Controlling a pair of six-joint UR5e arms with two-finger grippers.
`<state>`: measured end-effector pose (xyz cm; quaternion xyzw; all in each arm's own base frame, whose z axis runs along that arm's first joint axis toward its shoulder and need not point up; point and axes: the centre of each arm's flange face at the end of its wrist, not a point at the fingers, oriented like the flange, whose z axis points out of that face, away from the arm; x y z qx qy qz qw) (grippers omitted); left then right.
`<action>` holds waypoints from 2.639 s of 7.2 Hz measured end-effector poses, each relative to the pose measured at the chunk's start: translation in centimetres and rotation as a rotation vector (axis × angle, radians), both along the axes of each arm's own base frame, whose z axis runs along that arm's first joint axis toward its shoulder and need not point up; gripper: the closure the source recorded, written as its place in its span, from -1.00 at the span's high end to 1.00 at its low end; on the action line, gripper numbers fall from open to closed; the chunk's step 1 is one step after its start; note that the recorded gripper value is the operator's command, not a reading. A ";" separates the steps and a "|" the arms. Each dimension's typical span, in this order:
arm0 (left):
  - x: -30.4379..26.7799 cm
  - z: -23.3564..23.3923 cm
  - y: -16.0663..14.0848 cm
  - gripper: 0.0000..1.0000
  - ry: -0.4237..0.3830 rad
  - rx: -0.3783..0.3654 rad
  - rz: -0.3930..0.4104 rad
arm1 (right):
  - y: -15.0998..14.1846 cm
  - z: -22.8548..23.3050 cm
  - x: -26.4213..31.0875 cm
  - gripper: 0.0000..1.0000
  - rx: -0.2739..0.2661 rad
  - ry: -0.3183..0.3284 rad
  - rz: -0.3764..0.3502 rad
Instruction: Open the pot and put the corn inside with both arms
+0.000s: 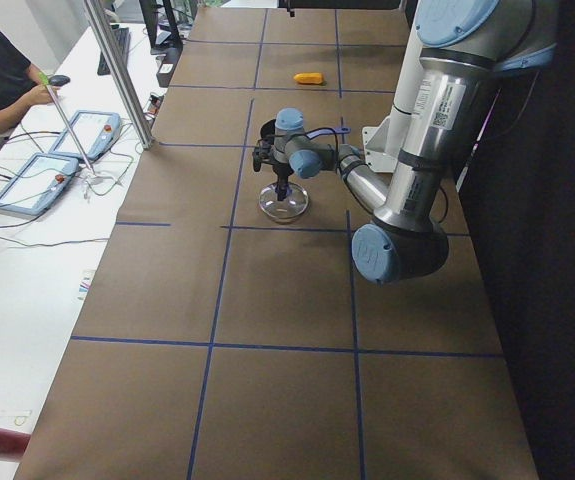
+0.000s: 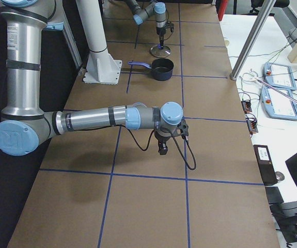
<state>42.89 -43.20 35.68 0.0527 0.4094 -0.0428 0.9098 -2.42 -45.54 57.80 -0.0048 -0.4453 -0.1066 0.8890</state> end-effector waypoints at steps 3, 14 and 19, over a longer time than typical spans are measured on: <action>-5.9 -2.6 0.8 1.00 0.039 0.025 -0.037 | 0.9 -5.5 -5.3 1.00 -0.101 0.024 0.061; -15.2 -3.6 3.3 1.00 0.084 -0.012 -0.067 | 10.2 -5.8 -28.1 -0.12 -0.132 0.114 0.272; -15.4 -3.8 3.2 1.00 0.087 -0.009 -0.070 | 10.9 -8.9 -28.7 -1.00 -0.109 0.061 0.246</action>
